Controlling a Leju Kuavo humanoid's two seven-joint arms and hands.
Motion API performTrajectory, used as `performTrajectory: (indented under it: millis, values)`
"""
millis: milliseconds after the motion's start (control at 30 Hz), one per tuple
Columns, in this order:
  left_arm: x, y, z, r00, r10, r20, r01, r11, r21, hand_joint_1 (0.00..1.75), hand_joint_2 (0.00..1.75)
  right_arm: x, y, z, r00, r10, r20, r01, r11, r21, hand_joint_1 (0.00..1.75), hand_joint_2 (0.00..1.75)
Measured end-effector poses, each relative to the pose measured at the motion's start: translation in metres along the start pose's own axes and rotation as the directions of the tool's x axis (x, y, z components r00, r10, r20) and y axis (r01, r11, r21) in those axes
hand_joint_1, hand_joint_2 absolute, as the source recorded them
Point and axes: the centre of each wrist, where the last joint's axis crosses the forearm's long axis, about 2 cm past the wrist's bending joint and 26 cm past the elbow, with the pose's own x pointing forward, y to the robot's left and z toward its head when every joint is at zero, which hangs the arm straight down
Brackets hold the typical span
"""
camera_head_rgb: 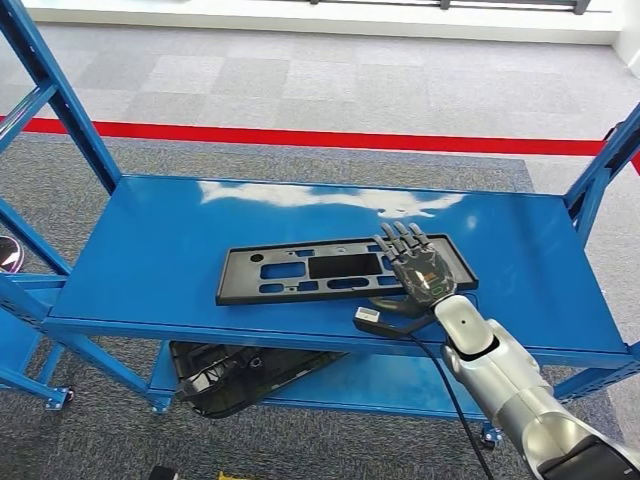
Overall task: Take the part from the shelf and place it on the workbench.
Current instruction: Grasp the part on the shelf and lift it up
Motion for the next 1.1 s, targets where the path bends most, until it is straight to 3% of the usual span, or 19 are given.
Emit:
performTrajectory:
  millis: [1000, 1100]
  values:
    - [-0.0003, 0.0005, 0.0001, 1.0, -0.002, 0.027, 0.002, 1.0, 0.009, 0.0, 0.0, 0.0026, 0.0016, 0.001, 1.0, -0.025, 0.003, 0.025, 1.0, -0.001, 0.0, 0.0]
    - [-0.0003, 0.0006, 0.0001, 1.0, -0.001, 0.026, 0.001, 1.0, 0.008, 0.0, 1.31, 0.0027, 0.0016, 0.001, 1.0, -0.025, 0.003, 0.025, 1.0, -0.001, 0.0, 1.31]
